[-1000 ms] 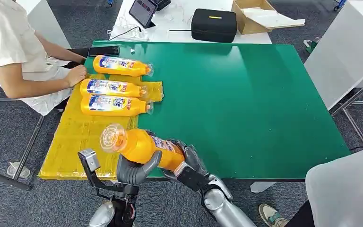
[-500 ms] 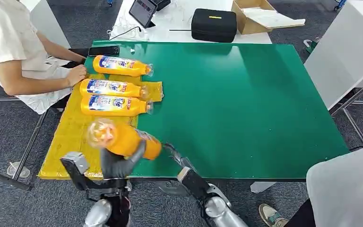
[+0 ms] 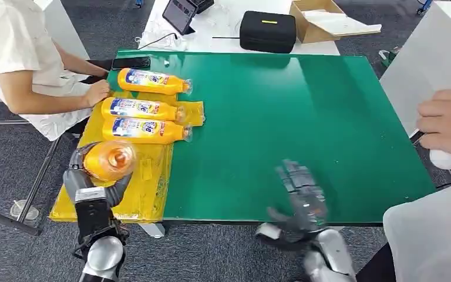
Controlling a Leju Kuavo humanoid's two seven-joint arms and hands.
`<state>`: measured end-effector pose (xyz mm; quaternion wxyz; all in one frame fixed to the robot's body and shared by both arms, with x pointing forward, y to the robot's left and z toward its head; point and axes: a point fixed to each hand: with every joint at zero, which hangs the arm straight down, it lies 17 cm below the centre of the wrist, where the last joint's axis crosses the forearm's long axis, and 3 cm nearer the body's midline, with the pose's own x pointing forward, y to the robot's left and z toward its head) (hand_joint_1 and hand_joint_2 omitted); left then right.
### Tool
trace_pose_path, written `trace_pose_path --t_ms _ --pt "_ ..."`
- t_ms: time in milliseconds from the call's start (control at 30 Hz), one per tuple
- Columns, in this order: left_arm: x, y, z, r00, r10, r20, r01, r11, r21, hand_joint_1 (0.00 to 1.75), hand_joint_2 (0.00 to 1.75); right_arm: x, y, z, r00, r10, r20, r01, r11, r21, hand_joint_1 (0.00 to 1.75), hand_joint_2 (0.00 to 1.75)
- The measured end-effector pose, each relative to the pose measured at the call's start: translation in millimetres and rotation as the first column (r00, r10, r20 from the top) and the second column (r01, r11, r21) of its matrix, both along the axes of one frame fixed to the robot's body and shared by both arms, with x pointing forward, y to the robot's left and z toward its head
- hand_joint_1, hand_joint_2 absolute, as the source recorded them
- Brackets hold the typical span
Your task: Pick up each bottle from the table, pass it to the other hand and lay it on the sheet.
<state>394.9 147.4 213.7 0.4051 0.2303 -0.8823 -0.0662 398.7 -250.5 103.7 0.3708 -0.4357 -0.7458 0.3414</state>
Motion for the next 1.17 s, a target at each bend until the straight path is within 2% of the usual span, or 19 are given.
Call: trace_pose_path --t_ms 67,133,167,300,500,533,567,600,633,767,933,1167 --pt "4 -16 -13 0.999 0.014 -0.03 -0.008 0.981 0.194 1.75 1.75 -4 -21 10 0.998 -0.059 0.03 0.056 0.996 0.068 0.0 1.75" --pt "10 -37 -39 0.999 0.016 -0.051 0.008 0.903 0.43 1.75 1.75 -6 -21 13 0.997 -0.067 0.036 0.064 0.995 0.081 0.0 1.75" --pt "14 -42 -53 0.997 0.013 -0.075 0.025 0.873 0.487 1.75 1.75 -6 -20 13 0.997 -0.073 0.033 0.069 0.993 0.096 0.0 1.75" --pt "29 -54 -135 0.946 0.002 -0.323 0.196 0.791 0.58 1.75 1.75 -4 2 13 0.999 -0.038 0.019 0.034 0.986 0.165 0.0 1.75" --pt "38 -50 -195 0.901 0.041 -0.432 0.309 0.637 0.706 1.75 1.75 -4 38 4 0.999 0.051 0.0 -0.05 0.979 0.196 0.0 1.75" --pt "40 -47 -198 0.898 0.054 -0.437 0.311 0.625 0.716 1.64 1.75 -4 42 3 0.998 0.059 -0.002 -0.057 0.977 0.207 0.0 1.75" --pt "42 -44 -205 0.891 0.069 -0.448 0.32 0.605 0.729 1.13 1.75 -4 44 1 0.998 0.065 -0.007 -0.062 0.973 0.221 0.0 1.75" --pt "44 -42 -210 0.883 0.078 -0.462 0.334 0.588 0.737 0.09 1.75 -3 47 0 0.997 0.071 -0.011 -0.066 0.969 0.237 0.0 1.75" --pt "45 -40 -216 0.872 0.085 -0.482 0.352 0.575 0.738 0.0 1.75 -2 51 -2 0.997 0.08 -0.017 -0.073 0.965 0.252 0.0 1.75" --pt "54 -35 -231 0.821 0.093 -0.563 0.426 0.557 0.713 0.0 1.75 -2 68 -7 0.992 0.121 -0.034 -0.106 0.952 0.288 0.0 1.75" --pt "63 -31 -236 0.78 0.109 -0.616 0.468 0.552 0.69 0.0 1.75 -3 81 -12 0.987 0.149 -0.058 -0.122 0.936 0.331 0.0 1.75" --pt "68 -31 -235 0.775 0.112 -0.622 0.475 0.547 0.69 0.0 1.75 -6 91 -18 0.982 0.175 -0.073 -0.142 0.934 0.329 0.0 1.75"
